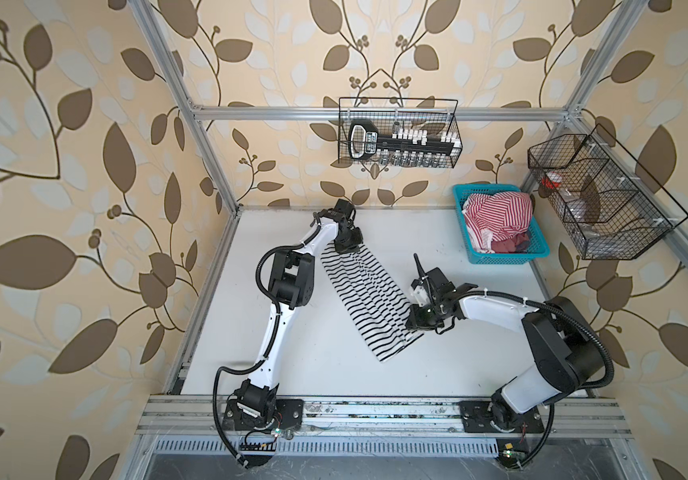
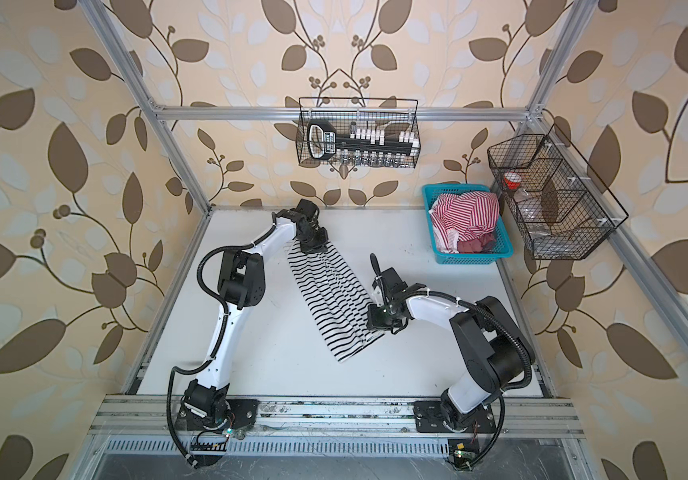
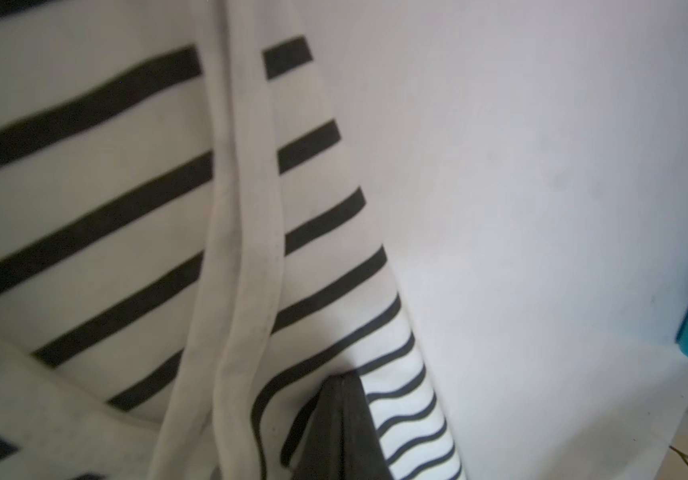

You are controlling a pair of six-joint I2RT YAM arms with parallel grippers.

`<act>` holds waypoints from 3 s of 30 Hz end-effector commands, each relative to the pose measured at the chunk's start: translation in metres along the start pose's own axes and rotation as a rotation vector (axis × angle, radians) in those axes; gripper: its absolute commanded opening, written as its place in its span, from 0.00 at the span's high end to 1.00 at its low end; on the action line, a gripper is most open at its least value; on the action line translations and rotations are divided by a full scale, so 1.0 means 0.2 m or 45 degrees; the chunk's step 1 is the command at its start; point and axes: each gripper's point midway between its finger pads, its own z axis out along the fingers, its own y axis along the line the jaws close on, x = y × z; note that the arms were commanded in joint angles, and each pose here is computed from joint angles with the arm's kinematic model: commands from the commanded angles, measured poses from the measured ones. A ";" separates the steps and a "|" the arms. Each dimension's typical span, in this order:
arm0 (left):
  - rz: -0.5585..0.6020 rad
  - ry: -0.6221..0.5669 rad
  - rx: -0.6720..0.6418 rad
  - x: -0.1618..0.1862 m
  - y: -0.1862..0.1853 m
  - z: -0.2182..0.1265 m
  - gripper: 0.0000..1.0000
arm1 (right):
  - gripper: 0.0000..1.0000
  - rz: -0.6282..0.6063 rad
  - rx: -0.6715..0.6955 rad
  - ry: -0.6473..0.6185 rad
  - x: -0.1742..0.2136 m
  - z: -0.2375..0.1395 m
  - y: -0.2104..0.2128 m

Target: Fold and stack the tank tops

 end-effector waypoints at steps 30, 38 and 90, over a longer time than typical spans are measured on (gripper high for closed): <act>0.258 -0.390 0.161 0.00 -0.53 -0.98 0.53 | 0.66 -0.113 -0.049 -0.149 -0.11 -0.35 0.30; 0.109 -0.135 -0.097 0.62 -0.03 -0.99 0.63 | 0.64 -0.063 0.028 -0.114 -0.04 -0.29 0.07; -0.111 0.352 -0.051 1.62 0.24 -0.63 1.00 | 1.00 -0.074 -0.127 -0.007 0.22 -0.11 0.26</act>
